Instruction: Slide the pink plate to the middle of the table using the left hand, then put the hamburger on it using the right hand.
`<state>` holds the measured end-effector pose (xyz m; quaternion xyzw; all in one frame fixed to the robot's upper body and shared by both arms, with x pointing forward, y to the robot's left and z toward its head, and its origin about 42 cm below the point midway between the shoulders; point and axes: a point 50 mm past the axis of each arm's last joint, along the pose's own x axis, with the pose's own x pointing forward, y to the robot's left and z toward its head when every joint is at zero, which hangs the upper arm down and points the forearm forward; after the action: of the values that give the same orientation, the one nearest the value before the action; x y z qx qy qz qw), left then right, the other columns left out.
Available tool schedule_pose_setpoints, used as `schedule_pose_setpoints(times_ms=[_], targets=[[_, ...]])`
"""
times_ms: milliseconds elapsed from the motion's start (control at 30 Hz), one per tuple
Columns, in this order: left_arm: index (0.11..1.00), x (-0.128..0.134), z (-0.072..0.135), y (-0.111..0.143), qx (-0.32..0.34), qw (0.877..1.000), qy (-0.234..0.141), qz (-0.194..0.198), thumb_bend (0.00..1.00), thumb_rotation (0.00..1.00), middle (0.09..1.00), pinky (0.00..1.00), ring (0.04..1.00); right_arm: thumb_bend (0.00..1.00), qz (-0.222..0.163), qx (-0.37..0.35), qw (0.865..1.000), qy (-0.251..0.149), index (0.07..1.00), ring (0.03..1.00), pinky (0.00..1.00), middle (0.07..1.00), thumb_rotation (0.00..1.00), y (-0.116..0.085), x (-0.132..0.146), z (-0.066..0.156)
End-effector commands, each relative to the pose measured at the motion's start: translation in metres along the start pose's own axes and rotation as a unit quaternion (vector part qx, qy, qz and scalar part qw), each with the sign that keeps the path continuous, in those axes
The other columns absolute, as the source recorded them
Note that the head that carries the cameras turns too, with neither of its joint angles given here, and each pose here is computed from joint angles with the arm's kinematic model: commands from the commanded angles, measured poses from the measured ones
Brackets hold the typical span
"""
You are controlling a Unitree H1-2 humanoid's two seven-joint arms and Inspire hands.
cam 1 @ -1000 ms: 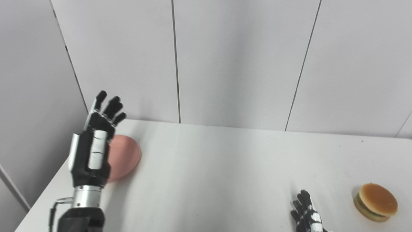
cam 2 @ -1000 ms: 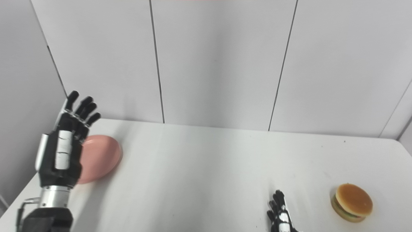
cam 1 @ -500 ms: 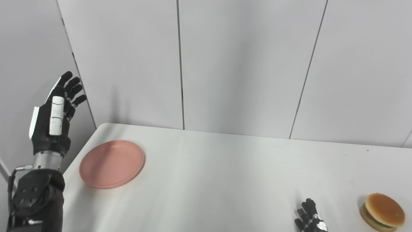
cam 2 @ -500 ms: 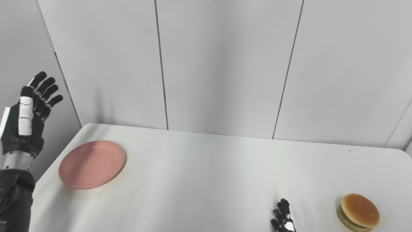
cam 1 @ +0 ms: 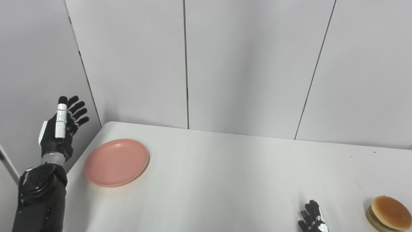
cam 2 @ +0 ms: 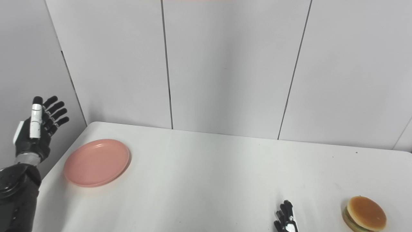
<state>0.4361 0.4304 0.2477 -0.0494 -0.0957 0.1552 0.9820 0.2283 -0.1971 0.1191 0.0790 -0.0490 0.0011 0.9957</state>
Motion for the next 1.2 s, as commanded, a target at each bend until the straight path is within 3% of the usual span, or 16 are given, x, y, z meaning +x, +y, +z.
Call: schedule_pose_setpoints(times_ms=[0,267,533,700,933,1167], targets=[[0.784,0.018,0.035,0.011,0.003,0.998,-0.060,-0.004,0.90,0.85,0.840,0.77,0.842,0.66,-0.013,-0.008,0.998,0.053,0.990,1.000,1.00,1.000,1.00,-0.011,-0.036,-0.017],[0.824,0.018,-0.001,0.030,0.002,1.000,-0.020,0.024,0.89,0.82,0.833,0.75,0.833,0.67,-0.013,-0.009,0.999,0.052,0.990,1.000,1.00,1.000,1.00,-0.013,-0.039,-0.013],[0.821,0.016,-0.019,0.044,0.019,0.999,0.002,0.041,0.83,0.84,0.834,0.73,0.823,0.66,-0.010,-0.005,0.998,0.056,1.000,1.000,1.00,1.000,1.00,-0.013,-0.039,-0.013],[0.805,0.010,-0.035,0.048,0.012,0.998,0.015,0.053,0.88,0.80,0.821,0.73,0.813,0.65,-0.010,-0.009,0.998,0.057,1.000,1.000,1.00,1.000,1.00,-0.012,-0.039,-0.012],[0.819,0.002,-0.055,0.046,0.004,0.998,0.038,0.050,0.86,0.79,0.812,0.72,0.804,0.66,-0.008,-0.002,0.998,0.060,1.000,1.000,1.00,1.000,1.00,-0.011,-0.040,-0.011],[0.826,0.001,-0.062,0.030,-0.004,0.999,0.047,0.017,0.86,0.78,0.838,0.73,0.827,0.66,-0.010,-0.003,0.998,0.059,1.000,0.993,1.00,1.000,1.00,-0.009,-0.039,-0.012]])
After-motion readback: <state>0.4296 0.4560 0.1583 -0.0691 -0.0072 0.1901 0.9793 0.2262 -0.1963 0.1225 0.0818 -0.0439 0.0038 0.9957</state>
